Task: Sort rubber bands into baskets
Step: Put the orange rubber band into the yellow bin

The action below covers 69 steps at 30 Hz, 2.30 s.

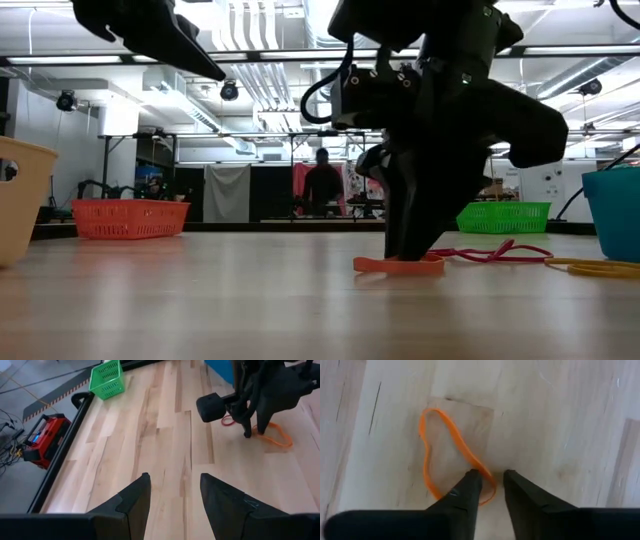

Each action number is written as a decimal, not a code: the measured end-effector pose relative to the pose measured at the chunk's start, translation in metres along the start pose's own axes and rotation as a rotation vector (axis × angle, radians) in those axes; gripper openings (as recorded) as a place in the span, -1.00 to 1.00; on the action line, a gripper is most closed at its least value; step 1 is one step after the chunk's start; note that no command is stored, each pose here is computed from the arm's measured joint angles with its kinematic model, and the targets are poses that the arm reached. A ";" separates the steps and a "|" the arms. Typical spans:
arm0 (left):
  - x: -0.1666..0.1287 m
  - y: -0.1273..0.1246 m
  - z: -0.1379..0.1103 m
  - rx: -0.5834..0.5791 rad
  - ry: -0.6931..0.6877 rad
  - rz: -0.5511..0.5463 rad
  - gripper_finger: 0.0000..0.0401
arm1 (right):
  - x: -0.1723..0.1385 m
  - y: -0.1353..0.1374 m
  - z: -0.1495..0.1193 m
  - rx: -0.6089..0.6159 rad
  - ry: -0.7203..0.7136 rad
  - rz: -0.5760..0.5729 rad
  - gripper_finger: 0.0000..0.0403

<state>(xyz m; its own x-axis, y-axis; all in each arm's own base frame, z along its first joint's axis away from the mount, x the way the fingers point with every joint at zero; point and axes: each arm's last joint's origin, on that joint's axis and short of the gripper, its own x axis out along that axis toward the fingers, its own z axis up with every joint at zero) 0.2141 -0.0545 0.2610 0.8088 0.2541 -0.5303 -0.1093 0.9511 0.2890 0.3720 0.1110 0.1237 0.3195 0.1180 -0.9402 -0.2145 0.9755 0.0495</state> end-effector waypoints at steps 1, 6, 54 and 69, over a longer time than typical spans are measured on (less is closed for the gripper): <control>0.000 0.000 0.000 0.000 0.001 0.000 -0.22 | 0.001 0.000 0.000 -0.012 -0.005 0.000 -0.63; 0.004 -0.002 0.000 0.003 0.006 -0.001 -0.22 | -0.007 0.000 0.005 -0.084 -0.045 -0.034 -0.92; 0.045 -0.025 -0.011 -0.129 0.012 -0.044 -0.70 | -0.095 -0.048 0.068 -0.477 -0.597 -0.793 -0.96; 0.043 -0.024 -0.016 -0.171 0.065 -0.042 -1.00 | -0.093 -0.080 0.066 -0.264 -0.735 -0.455 -0.71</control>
<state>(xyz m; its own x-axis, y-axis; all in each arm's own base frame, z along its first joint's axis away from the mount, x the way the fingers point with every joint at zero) 0.2428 -0.0637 0.2187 0.7765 0.2189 -0.5908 -0.1772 0.9757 0.1286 0.4206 0.0345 0.2296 0.9151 -0.0908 -0.3928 -0.0996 0.8932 -0.4385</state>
